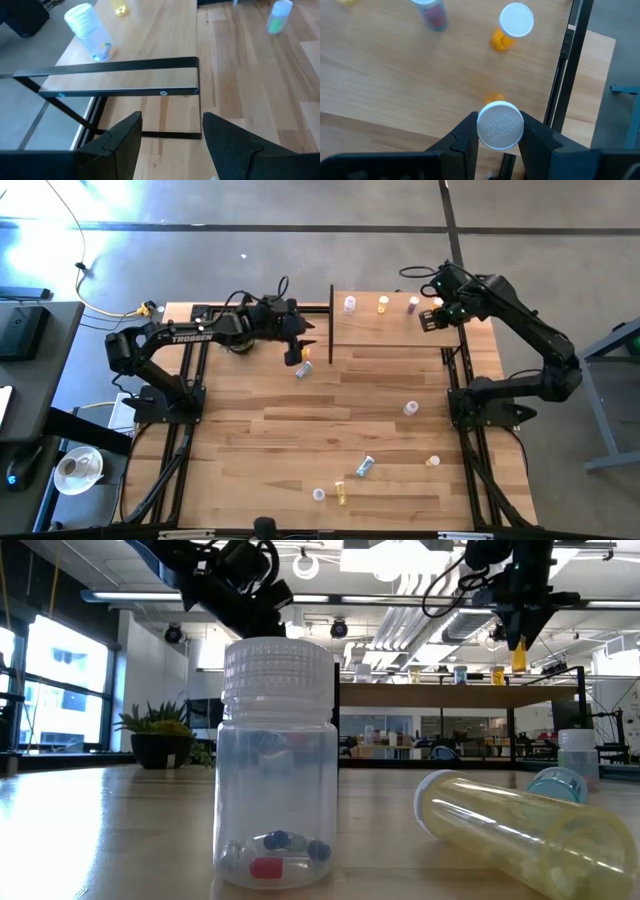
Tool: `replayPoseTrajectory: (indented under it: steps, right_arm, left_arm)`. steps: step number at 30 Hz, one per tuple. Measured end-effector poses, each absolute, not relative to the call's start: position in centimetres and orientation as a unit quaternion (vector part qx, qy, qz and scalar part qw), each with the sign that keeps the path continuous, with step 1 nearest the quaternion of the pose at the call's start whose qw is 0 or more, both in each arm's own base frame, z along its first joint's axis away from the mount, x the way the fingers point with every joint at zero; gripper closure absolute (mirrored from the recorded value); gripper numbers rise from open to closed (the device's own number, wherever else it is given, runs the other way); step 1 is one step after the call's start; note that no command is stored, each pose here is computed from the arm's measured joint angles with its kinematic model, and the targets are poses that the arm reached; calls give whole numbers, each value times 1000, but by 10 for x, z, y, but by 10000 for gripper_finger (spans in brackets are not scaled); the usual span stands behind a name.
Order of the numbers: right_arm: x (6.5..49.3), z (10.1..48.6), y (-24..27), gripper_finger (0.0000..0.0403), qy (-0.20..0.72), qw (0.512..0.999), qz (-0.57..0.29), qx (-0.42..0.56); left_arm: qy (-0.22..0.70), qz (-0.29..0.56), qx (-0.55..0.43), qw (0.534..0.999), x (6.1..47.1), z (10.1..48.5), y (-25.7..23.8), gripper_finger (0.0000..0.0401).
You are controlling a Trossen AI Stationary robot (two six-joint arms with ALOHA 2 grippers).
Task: Pick and place medicine bottles onto shelf by color
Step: Put the bottom orange pill bottle aligned with the other orange pill bottle on the shelf
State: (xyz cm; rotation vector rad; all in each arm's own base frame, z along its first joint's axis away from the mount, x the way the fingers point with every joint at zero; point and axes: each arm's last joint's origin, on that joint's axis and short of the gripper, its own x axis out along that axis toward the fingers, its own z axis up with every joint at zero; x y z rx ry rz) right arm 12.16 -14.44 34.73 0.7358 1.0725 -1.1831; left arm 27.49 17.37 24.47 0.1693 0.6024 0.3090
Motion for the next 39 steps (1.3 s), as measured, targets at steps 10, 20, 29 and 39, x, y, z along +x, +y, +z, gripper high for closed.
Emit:
replayPoseTrajectory:
  steps: [10,20,29,39]
  right_arm:
    - [131,348,-127,299,486,645,-499,313]
    - [122,339,-101,299,429,679,-503,319]
    - [119,338,-124,299,419,676,-516,318]
    - [115,330,-148,299,431,656,-519,339]
  left_arm:
    - [294,160,72,939,273,245,177,201]
    - [296,159,73,939,272,244,177,201]
    - [297,159,71,939,272,244,177,201]
    - [299,159,71,938,272,244,177,201]
